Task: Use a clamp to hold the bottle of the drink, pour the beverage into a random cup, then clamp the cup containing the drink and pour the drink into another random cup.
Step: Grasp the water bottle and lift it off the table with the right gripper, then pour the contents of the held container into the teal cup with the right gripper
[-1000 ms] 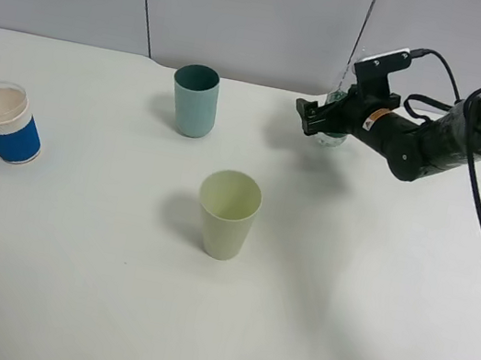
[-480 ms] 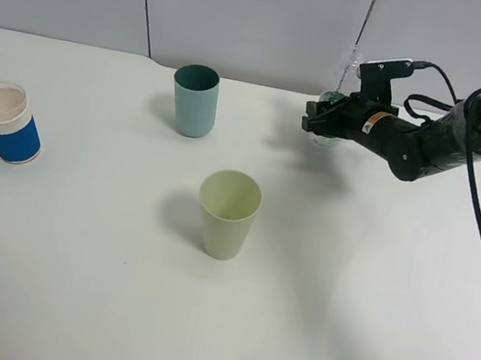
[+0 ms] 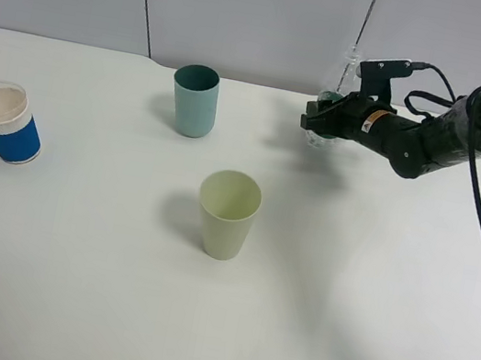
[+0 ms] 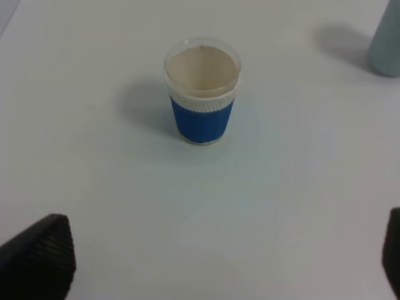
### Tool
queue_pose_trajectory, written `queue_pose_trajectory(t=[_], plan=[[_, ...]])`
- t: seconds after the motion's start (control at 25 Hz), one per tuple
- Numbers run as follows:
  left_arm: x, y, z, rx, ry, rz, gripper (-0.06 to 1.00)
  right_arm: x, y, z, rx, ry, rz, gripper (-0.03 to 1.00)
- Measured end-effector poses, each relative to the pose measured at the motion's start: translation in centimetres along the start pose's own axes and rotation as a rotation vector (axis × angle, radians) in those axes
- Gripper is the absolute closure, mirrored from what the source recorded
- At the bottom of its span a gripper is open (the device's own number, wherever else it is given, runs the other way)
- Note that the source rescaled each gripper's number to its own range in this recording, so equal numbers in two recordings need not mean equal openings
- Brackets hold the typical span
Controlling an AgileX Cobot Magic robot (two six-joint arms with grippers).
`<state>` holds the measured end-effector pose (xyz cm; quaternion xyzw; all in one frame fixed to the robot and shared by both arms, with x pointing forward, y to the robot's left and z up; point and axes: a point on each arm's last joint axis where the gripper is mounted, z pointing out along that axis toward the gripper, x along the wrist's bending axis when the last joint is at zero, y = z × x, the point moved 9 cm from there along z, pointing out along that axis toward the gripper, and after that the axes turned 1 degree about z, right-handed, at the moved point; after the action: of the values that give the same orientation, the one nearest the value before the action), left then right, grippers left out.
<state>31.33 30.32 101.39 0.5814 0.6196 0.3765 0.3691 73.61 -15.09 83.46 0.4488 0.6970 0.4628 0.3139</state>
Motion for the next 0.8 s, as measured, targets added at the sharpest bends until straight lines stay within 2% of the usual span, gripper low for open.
queue_pose_trajectory(t=[0.24, 0.56, 0.8], plan=[[0.0, 0.0, 0.0, 0.0, 0.0, 0.0, -0.06, 0.7, 0.5, -0.8, 0.071, 0.005, -0.03, 0.97], [0.0, 0.0, 0.0, 0.0, 0.0, 0.0, -0.06, 3.6, 3.6, -1.7, 0.032, 0.051, -0.071, 0.97], [0.0, 0.0, 0.0, 0.0, 0.0, 0.0, -0.06, 6.6, 5.7, -0.9, 0.084, 0.093, -0.176, 0.97]])
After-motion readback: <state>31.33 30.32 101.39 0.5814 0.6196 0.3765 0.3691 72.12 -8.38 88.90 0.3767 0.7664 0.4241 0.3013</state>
